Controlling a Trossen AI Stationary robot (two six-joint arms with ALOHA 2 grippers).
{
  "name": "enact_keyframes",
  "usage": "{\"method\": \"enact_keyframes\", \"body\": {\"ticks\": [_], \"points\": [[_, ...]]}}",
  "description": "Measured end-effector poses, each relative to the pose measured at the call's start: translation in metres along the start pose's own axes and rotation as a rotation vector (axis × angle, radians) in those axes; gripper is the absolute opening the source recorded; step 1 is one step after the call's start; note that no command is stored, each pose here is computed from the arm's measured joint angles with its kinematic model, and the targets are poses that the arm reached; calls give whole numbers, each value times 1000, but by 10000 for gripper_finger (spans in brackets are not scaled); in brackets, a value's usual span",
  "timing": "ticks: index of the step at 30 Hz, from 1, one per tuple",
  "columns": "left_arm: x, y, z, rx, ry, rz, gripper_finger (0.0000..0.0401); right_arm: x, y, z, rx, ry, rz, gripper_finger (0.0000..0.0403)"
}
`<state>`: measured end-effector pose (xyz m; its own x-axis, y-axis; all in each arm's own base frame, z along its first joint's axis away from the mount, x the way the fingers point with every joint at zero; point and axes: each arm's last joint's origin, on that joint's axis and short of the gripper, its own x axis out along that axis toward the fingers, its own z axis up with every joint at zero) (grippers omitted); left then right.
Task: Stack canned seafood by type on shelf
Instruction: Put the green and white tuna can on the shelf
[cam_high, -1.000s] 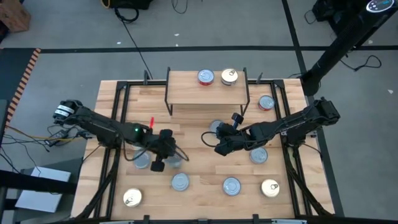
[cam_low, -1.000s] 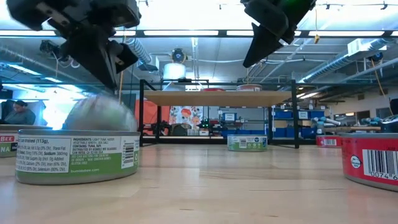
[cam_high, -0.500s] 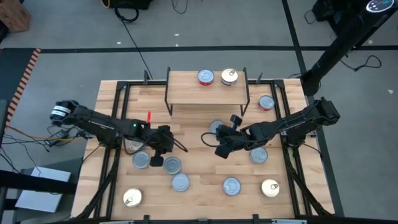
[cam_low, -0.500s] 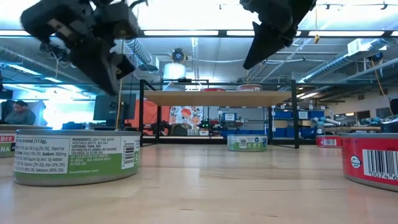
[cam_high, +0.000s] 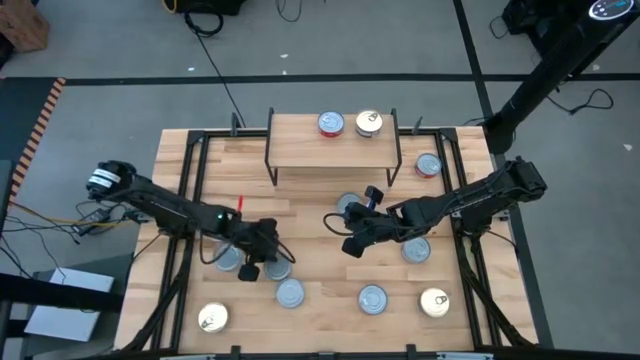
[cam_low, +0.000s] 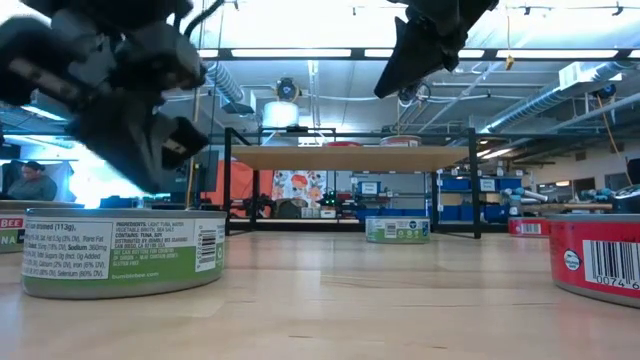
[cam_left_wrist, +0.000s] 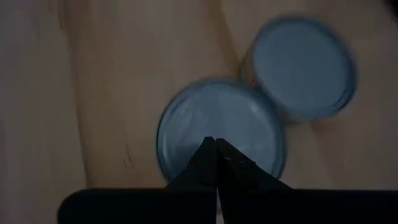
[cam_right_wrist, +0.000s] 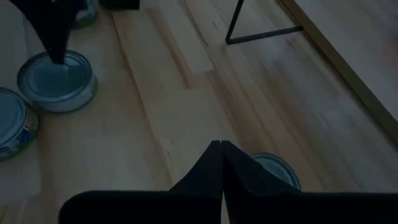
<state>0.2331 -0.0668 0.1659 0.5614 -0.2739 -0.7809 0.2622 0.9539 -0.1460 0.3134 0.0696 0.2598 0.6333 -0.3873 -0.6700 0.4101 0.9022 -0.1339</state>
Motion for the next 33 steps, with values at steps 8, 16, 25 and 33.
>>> {"method": "enact_keyframes", "body": {"ticks": [8,16,25,33], "points": [[25,5,4,34,-18,42,0,-1,2,-2,-36,10,1,9],[24,34,12,22,-112,200,0,-5,4,-8,-107,41,-1,12],[40,63,18,60,-201,220,0,-5,5,-8,-105,57,37,20],[1,64,31,124,-294,257,0,2,11,-4,-130,35,129,33]]}}
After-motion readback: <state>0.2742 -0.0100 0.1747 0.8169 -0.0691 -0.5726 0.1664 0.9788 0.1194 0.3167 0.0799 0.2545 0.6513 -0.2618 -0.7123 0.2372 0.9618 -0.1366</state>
